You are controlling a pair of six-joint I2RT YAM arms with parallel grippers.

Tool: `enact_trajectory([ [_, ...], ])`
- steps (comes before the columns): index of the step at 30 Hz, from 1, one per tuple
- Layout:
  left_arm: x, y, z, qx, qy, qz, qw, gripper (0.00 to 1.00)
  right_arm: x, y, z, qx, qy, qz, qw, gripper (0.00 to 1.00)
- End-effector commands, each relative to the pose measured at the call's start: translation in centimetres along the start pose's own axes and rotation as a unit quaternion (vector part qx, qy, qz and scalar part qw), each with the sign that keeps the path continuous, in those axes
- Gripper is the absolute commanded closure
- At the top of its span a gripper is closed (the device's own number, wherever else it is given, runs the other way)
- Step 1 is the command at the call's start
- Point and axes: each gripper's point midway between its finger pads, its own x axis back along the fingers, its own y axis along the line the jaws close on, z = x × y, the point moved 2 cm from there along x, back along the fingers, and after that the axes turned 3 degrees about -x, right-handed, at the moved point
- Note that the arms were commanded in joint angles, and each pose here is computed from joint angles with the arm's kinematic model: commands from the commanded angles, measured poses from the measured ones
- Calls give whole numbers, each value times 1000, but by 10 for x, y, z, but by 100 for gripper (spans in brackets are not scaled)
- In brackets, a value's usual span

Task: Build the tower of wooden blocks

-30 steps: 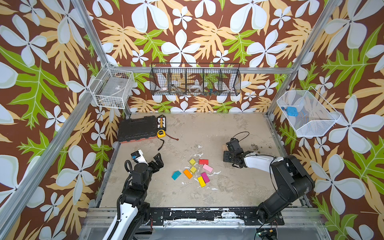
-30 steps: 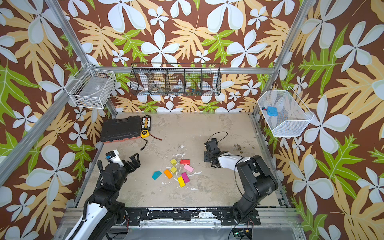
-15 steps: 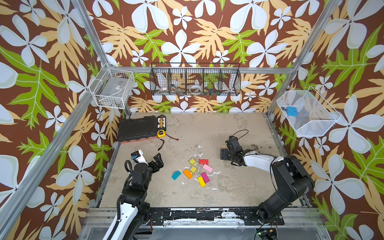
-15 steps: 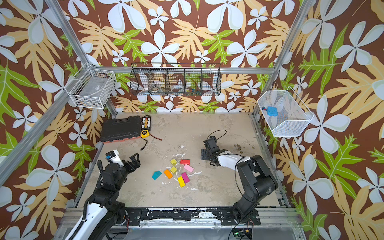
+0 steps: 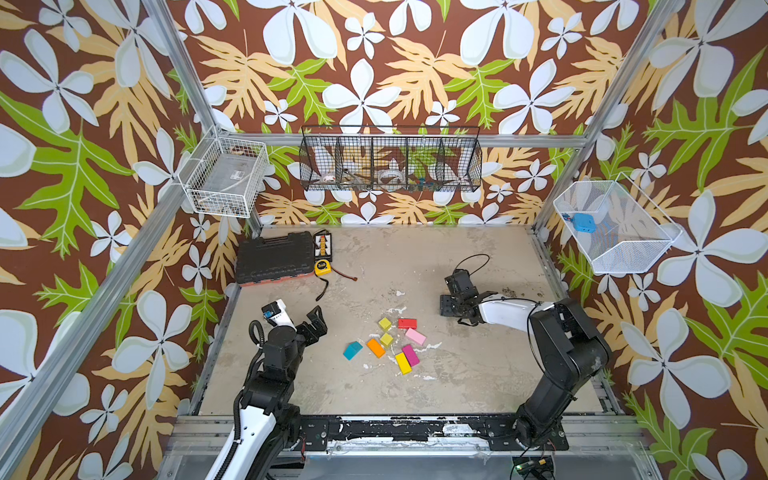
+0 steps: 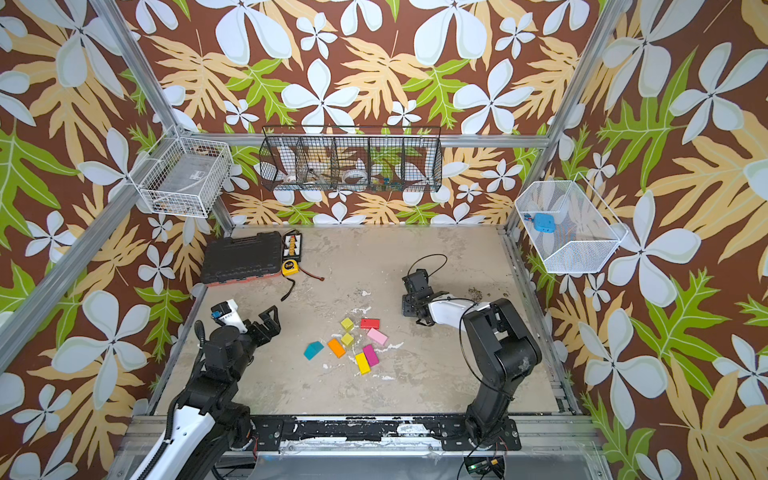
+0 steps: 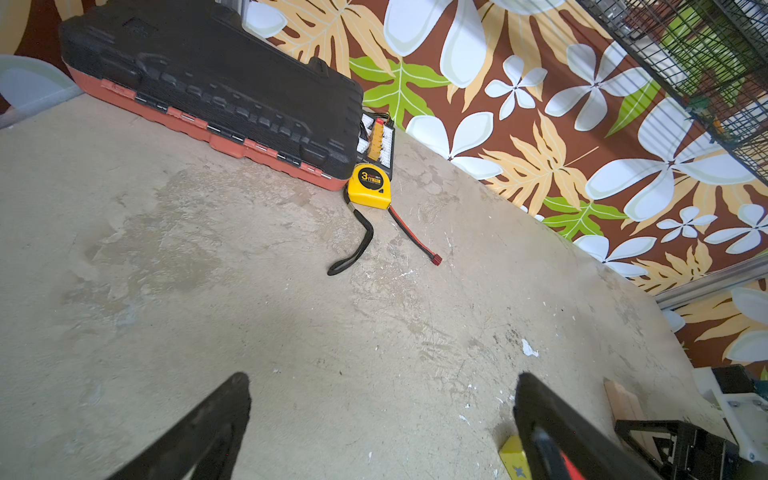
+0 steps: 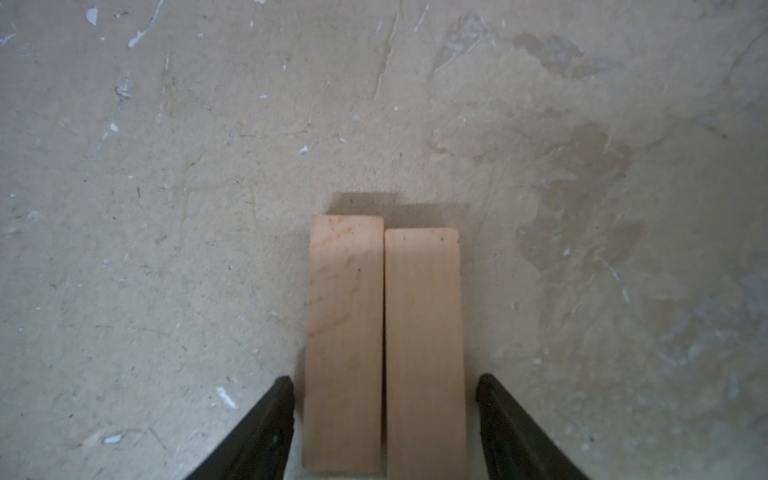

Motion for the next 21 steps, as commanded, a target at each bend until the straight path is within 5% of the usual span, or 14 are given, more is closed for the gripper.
enact_trajectory([
  [1, 0, -1, -2, 4, -5, 2, 1000, 0, -2, -3, 3, 3, 8, 12, 1000, 33],
  [21, 0, 0, -2, 4, -6, 1, 1000, 0, -8, 0, 5, -7, 18, 8, 1000, 41],
])
